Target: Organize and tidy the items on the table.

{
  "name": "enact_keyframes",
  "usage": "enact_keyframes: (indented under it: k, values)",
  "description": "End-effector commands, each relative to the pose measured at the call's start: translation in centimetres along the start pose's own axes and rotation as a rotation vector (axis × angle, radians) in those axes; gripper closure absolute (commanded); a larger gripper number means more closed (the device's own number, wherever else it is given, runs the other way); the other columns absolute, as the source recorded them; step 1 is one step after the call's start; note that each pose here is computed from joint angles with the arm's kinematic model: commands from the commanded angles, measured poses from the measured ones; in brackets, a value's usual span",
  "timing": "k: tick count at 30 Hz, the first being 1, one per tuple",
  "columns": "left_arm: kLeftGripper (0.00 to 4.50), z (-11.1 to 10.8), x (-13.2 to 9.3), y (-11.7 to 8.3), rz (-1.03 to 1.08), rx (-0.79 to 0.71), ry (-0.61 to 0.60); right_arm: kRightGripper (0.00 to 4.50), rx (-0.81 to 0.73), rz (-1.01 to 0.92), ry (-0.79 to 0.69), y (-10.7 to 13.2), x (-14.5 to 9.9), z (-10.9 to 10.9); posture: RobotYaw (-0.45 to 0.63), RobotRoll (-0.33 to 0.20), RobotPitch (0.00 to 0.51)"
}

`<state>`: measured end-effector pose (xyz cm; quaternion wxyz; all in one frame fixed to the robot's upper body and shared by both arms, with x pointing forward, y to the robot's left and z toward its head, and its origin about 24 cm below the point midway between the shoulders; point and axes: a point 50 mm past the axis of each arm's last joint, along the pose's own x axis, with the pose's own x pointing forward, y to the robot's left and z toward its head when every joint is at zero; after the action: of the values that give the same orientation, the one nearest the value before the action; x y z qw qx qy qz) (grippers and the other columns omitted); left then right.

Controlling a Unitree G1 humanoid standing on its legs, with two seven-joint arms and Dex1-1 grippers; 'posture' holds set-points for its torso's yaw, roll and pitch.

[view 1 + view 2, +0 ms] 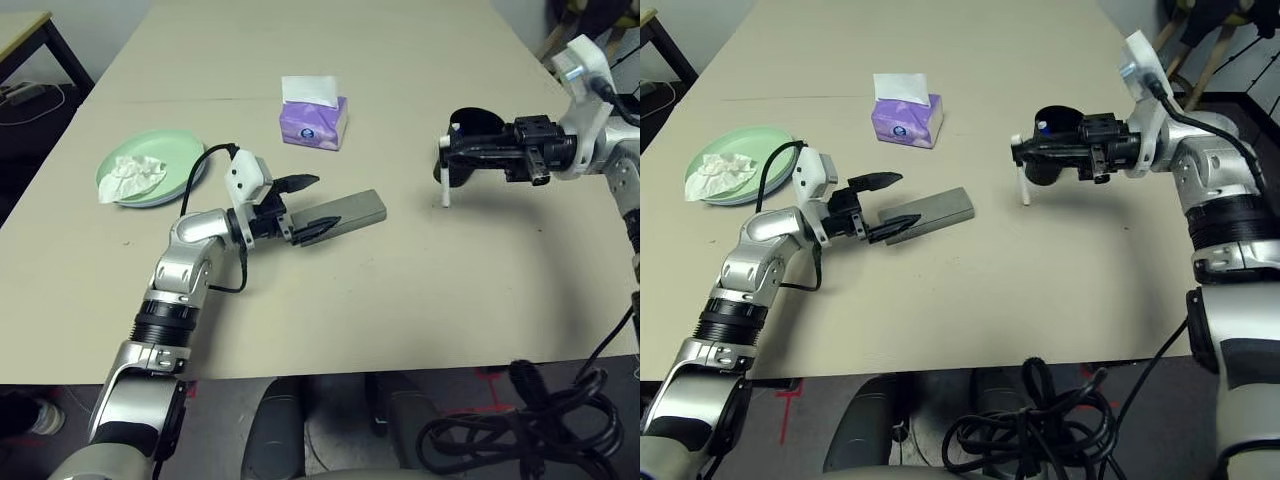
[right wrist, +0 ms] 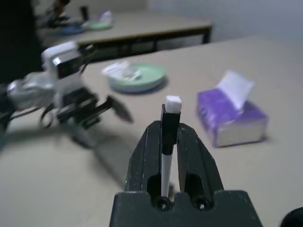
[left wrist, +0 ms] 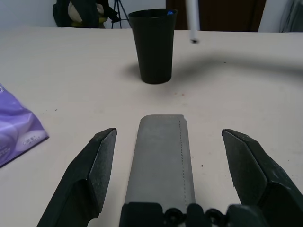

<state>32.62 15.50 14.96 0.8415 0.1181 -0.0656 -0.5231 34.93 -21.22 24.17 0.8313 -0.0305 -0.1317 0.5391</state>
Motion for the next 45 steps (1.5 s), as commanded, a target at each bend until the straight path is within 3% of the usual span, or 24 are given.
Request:
enact_keyframes:
  k: [1,5,16,24,42,45]
  values:
    - [0.0,-0.1,0.5,-0.1,-0.019,0.011,0.006,4.21,-0.006,-0.208,-0.148,-0.1,-0.6,-0.1,0.02,0.0,0.093]
    - [0.0,-0.2,0.4,-0.1,-0.018,0.013,0.004,4.21,-0.01,-0.345,-0.215,0.1,-0.2,-0.7,0.02,0.0,0.089]
    - [0.0,-0.2,0.2,-0.2,-0.013,0.015,0.007,4.21,-0.056,-0.606,-0.417,-1.6,-0.3,1.9,0.02,0.0,0.084]
    - [0.0,-0.1,0.3,0.0,-0.009,0.019,0.005,4.21,-0.095,-0.79,-0.134,-2.7,-0.9,0.4,0.01,0.0,0.085]
    - [0.0,-0.1,0.2,0.1,-0.006,0.018,0.007,4.21,-0.027,-0.861,0.057,-2.1,-0.3,-1.9,0.02,0.0,0.09]
    - [0.0,-0.1,0.2,0.1,-0.004,0.019,0.006,3.11,-0.032,-0.852,0.068,-2.0,-0.2,-2.0,0.02,0.0,0.088]
